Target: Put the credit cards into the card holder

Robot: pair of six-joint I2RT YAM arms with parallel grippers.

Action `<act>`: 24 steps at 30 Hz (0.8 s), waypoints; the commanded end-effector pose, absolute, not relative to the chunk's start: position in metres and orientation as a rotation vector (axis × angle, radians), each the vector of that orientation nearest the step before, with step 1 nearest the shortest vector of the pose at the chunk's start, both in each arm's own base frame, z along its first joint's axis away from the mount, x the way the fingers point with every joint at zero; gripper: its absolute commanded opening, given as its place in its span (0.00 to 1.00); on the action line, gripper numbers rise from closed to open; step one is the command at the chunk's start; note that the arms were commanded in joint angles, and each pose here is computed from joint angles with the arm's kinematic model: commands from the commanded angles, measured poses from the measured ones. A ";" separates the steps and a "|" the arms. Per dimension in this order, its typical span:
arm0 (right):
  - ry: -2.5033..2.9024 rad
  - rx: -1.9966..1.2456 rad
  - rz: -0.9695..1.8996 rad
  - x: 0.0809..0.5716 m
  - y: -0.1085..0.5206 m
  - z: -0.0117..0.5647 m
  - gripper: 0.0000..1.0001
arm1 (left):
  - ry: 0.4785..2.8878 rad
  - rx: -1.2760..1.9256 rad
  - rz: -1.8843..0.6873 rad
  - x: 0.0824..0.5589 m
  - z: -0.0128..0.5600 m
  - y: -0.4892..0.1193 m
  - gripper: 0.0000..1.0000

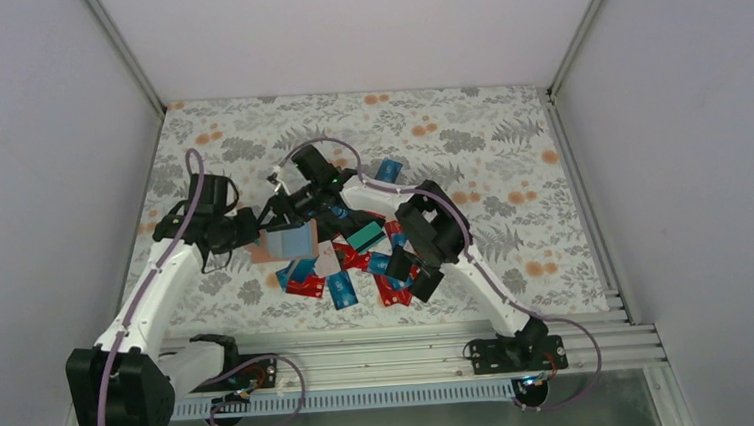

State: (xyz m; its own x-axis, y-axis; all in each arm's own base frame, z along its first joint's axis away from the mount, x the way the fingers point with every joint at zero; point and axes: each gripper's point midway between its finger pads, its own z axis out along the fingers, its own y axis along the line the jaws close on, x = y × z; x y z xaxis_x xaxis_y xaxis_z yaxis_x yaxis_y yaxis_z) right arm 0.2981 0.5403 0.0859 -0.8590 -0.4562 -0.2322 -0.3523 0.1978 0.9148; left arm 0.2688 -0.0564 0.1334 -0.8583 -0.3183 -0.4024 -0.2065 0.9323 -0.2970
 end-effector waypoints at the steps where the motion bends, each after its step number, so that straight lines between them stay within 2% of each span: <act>1: -2.304 0.809 -1.792 0.296 0.553 0.089 0.61 | 2.580 -0.277 -0.561 0.272 0.144 -0.085 0.02; 5: -2.285 0.804 -1.807 0.301 0.558 0.086 0.61 | 2.569 -0.212 -0.695 0.272 0.131 -0.103 0.02; 13: -2.253 0.792 -1.821 0.314 0.560 0.077 0.64 | 2.591 -0.200 -0.701 0.284 0.107 -0.107 0.03; 24: -2.289 0.815 -1.860 0.341 0.535 0.102 0.66 | 2.560 -0.214 -0.690 0.296 0.086 -0.106 0.02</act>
